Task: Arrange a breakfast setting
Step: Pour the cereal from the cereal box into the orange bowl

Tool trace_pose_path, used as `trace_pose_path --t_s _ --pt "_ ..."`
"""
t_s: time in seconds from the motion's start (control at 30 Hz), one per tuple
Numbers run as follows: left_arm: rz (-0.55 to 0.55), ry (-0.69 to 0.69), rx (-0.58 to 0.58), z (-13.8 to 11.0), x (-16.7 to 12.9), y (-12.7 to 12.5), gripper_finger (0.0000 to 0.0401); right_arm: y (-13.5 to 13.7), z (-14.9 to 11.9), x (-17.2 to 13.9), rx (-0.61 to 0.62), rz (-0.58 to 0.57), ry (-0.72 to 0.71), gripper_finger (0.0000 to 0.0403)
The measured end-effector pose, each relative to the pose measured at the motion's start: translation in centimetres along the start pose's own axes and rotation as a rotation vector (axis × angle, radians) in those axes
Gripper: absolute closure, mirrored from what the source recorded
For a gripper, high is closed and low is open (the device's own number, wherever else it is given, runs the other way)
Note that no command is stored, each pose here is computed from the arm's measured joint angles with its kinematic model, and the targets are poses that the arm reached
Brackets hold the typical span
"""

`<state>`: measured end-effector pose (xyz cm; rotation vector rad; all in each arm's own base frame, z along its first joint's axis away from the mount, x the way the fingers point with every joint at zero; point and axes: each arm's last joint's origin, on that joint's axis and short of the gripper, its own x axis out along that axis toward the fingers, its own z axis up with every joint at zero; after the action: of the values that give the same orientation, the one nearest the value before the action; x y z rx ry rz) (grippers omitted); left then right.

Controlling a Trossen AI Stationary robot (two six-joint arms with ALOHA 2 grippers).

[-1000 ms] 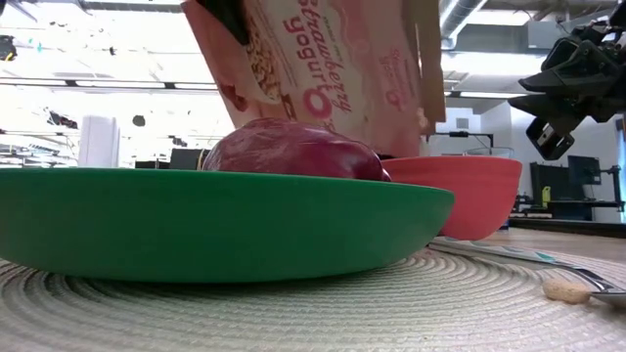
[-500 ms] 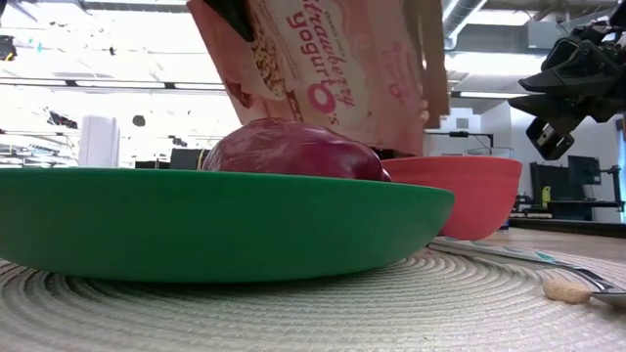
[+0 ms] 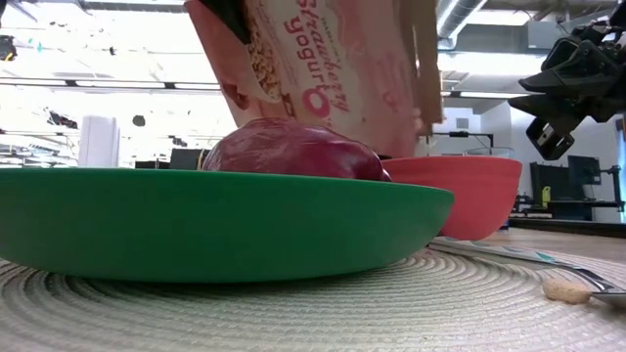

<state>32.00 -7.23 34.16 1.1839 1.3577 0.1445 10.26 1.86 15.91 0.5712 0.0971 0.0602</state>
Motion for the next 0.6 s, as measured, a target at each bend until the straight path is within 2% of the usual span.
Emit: trace_pose_path --t_s 0.3,0.4,0.53,0.6 --pt "-0.014 -0.030 -0.024 0.02 -0.13 0.44 0.0276 0.00 0.00 0.00 0.000 0.000 0.000 0.0280" --pt "0.026 -0.002 -0.011 -0.10 -0.23 0.43 0.0276 0.00 0.00 0.00 0.000 0.000 0.000 0.0280" --pt "0.004 -0.018 -0.008 -0.02 -0.30 0.35 0.0276 0.00 0.01 0.00 0.000 0.000 0.000 0.0280" --pt "0.039 0.014 0.015 -0.17 -0.47 0.21 0.0276 0.00 0.00 0.00 0.000 0.000 0.000 0.0280"
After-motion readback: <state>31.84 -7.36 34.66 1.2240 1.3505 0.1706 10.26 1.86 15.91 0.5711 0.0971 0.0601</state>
